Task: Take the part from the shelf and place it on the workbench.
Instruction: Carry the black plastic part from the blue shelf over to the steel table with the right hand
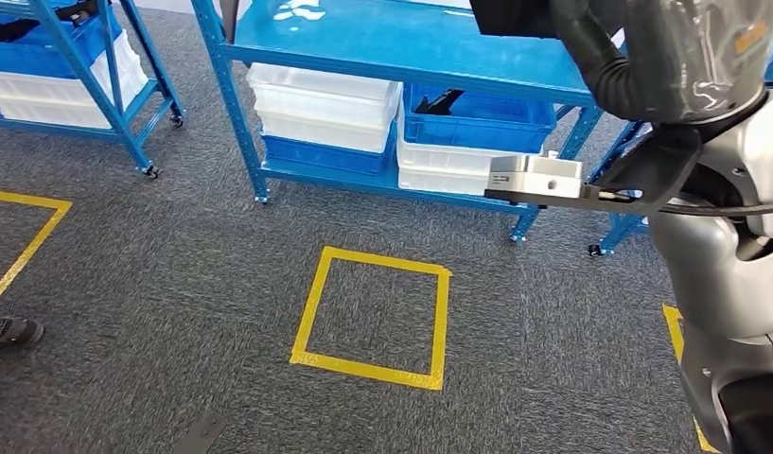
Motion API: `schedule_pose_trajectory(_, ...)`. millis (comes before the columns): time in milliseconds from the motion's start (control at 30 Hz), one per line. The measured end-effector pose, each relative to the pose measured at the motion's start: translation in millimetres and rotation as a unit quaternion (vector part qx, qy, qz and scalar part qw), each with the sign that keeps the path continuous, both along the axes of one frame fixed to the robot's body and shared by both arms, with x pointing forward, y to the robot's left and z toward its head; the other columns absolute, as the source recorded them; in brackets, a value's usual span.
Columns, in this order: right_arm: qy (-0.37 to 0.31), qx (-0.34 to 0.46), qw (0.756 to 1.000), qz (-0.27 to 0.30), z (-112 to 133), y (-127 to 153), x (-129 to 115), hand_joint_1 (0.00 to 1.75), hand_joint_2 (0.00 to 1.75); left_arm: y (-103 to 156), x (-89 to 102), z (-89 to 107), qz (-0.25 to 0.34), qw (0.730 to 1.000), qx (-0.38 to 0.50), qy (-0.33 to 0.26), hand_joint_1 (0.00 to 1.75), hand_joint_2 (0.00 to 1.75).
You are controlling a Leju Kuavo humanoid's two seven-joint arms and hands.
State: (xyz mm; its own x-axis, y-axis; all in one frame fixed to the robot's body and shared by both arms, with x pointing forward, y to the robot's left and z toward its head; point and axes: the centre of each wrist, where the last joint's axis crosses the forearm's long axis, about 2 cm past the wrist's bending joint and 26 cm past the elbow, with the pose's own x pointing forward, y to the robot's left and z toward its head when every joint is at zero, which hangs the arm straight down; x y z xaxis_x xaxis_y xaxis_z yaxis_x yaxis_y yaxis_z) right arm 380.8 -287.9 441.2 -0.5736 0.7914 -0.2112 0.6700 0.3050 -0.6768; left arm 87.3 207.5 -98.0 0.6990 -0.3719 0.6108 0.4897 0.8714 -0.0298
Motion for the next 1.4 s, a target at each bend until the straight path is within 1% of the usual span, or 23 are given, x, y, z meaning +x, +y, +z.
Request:
schedule_pose_trajectory(300,-0.007,-0.001,1.000,-0.005,3.7,1.4,-0.2,1.75,1.75,0.6,1.1,0.1,0.000,1.000,-0.007,-0.010,0.00,1.75)
schedule_pose_trajectory(500,-0.021,-0.019,0.999,-0.017,9.4,6.2,-0.5,1.75,1.75,4.6,0.3,-0.7,0.001,1.000,-0.004,-0.010,0.00,1.75)
schedule_pose_trajectory(833,-0.035,-0.021,0.999,-0.023,7.6,14.0,-1.5,1.75,1.75,8.5,-2.7,-1.8,0.004,1.000,-0.003,-0.010,0.00,1.75)
schedule_pose_trajectory(1100,-0.035,-0.021,0.999,-0.023,7.4,14.9,-1.7,1.75,1.75,7.8,-6.9,-2.5,0.004,1.000,-0.003,-0.006,0.00,1.75)
schedule_pose_trajectory(1300,-0.040,-0.026,0.999,-0.020,10.8,14.2,-2.2,1.75,1.75,0.1,-8.4,-1.6,0.006,1.000,-0.003,-0.003,0.00,1.75)
schedule_pose_trajectory(1400,-0.039,-0.028,0.999,-0.016,8.2,15.6,-3.4,1.75,1.75,-0.9,-14.0,-2.5,0.002,1.000,-0.003,0.004,0.00,1.75)
